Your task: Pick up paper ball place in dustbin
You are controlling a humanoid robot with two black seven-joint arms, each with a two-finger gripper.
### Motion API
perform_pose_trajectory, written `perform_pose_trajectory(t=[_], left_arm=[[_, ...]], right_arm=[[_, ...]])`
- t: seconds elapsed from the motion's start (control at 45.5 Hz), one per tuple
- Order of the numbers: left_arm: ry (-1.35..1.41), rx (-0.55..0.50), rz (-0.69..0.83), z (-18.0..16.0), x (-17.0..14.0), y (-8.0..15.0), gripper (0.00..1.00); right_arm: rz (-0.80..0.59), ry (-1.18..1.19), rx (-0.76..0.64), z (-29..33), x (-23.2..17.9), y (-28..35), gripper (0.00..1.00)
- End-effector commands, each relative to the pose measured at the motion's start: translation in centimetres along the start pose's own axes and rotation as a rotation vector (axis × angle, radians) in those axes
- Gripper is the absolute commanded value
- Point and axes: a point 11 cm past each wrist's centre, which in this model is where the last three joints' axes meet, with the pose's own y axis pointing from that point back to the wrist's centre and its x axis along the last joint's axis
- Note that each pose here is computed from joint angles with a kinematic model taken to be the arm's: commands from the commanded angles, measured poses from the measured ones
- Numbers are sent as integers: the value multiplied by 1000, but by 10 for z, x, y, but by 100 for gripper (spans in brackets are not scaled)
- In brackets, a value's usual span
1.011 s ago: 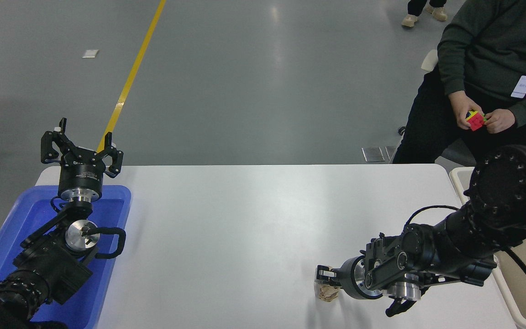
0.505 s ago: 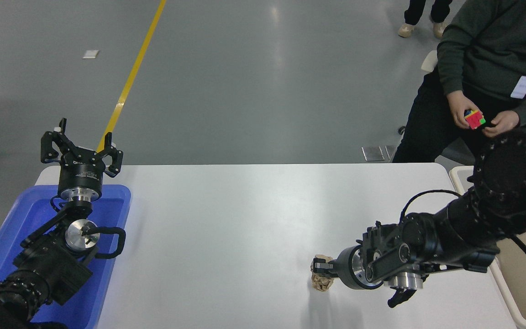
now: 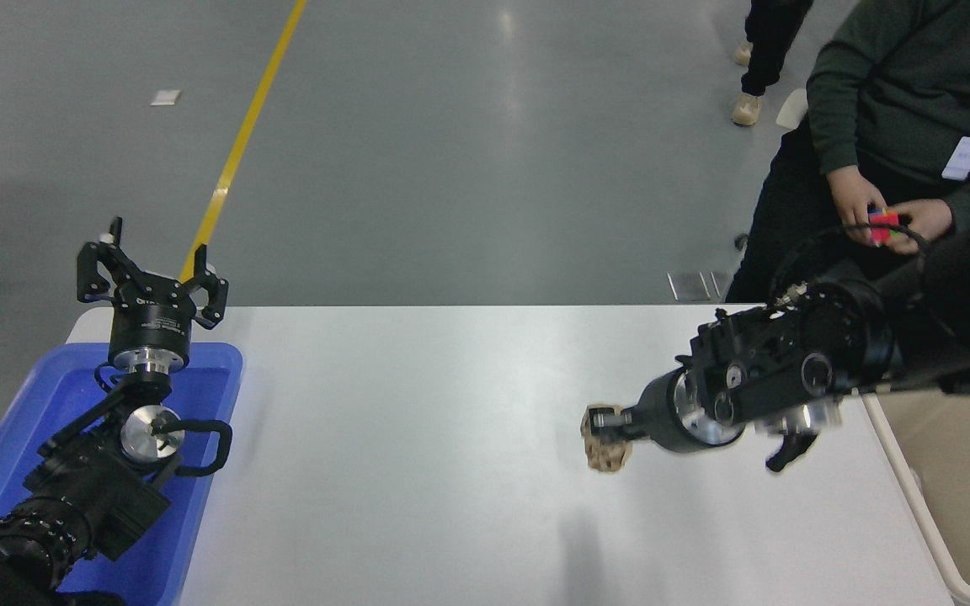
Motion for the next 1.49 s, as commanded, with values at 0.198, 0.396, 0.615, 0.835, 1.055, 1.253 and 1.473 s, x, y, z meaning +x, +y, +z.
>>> perform_pose_trajectory(t=[0.198, 0.396, 0.615, 0.835, 1.055, 1.253, 1.473], left_arm=[[0, 1, 2, 0, 1, 1, 99], [0, 0, 0, 0, 0, 0, 99], [0, 0, 0, 0, 0, 0, 99], [0, 0, 0, 0, 0, 0, 99], [0, 1, 2, 0, 1, 1, 99], [0, 1, 2, 0, 1, 1, 99], [1, -1, 1, 0, 0, 0, 99]], right_arm=[[-28, 34, -87, 36, 39, 111, 0], [97, -60, -110, 69, 65, 134, 0], [370, -362, -141, 191, 103, 149, 0], [662, -658, -227, 329, 91, 150, 0], [893, -922, -298, 415, 52, 127, 0], [987, -1098, -376, 448, 15, 72, 0], [1030, -1286, -403, 430, -12, -1, 0]])
